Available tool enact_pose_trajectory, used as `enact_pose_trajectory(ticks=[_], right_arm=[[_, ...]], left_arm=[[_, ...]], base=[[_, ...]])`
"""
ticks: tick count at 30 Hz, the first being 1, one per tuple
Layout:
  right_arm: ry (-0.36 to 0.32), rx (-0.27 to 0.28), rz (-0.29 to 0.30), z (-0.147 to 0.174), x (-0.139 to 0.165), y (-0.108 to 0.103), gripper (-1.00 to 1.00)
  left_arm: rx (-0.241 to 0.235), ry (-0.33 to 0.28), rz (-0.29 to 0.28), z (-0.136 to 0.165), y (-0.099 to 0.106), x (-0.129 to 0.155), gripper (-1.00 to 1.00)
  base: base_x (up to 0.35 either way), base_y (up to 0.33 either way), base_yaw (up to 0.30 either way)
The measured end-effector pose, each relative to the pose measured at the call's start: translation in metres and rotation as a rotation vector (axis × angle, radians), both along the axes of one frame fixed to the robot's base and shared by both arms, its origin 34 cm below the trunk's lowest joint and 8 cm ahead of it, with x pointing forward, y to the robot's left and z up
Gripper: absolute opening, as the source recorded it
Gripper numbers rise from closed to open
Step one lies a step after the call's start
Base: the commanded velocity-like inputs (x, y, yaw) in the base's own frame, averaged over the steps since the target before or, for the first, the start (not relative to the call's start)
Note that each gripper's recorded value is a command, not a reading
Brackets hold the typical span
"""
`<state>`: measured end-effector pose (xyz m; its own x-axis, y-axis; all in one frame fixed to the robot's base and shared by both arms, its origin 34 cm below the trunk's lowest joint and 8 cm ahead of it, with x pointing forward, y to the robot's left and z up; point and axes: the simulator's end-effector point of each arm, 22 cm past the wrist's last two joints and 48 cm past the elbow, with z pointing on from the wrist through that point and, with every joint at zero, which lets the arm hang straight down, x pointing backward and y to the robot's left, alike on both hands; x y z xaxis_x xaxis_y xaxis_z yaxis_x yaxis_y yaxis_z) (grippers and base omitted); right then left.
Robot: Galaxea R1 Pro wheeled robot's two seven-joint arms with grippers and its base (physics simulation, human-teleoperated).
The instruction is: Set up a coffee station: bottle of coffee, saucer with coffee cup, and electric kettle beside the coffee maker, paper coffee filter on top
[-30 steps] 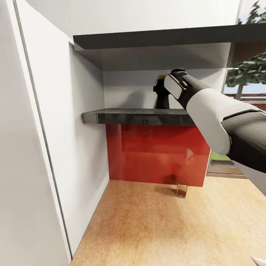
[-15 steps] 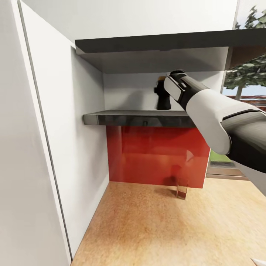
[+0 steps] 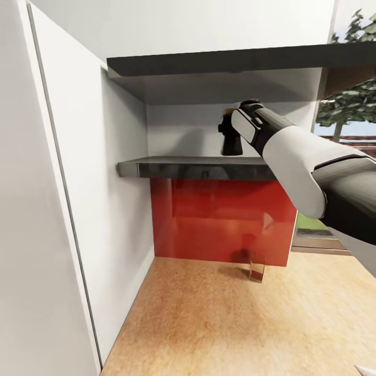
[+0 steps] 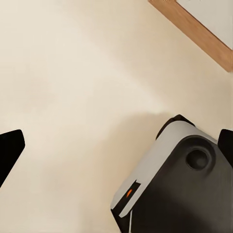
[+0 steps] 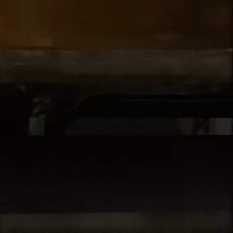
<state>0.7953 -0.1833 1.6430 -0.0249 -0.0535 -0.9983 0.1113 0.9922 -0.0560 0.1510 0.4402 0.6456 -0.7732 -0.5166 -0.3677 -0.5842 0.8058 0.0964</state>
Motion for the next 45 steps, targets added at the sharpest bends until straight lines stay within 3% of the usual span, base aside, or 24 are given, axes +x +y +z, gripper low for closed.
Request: enact_pose_trajectory(ticks=[11,37,45], right_arm=[[-0.009,0.002,-0.001,0.0072,-0.0069,-0.0011,-1.0],[0.005,0.003,-0.003,0.0009,-0.0061,-0.0022,-1.0],[0.006,0.002,0.001,0.0012,-0.0082,-0.0031,-1.0]], left_arm=[[0.0,-0.011,0.0,0.0005,0.0,0.0041,1.0],[-0.001,-0.013,0.0,0.0004,-0.0002,0.0054,1.0],[-0.001,-0.019,0.0,0.0006,-0.0008,0.0069,1.0]], base=[[-0.011,0.0,0.0],[-0.31,0.0,-0.005],[-0.067,0.0,-0.008]])
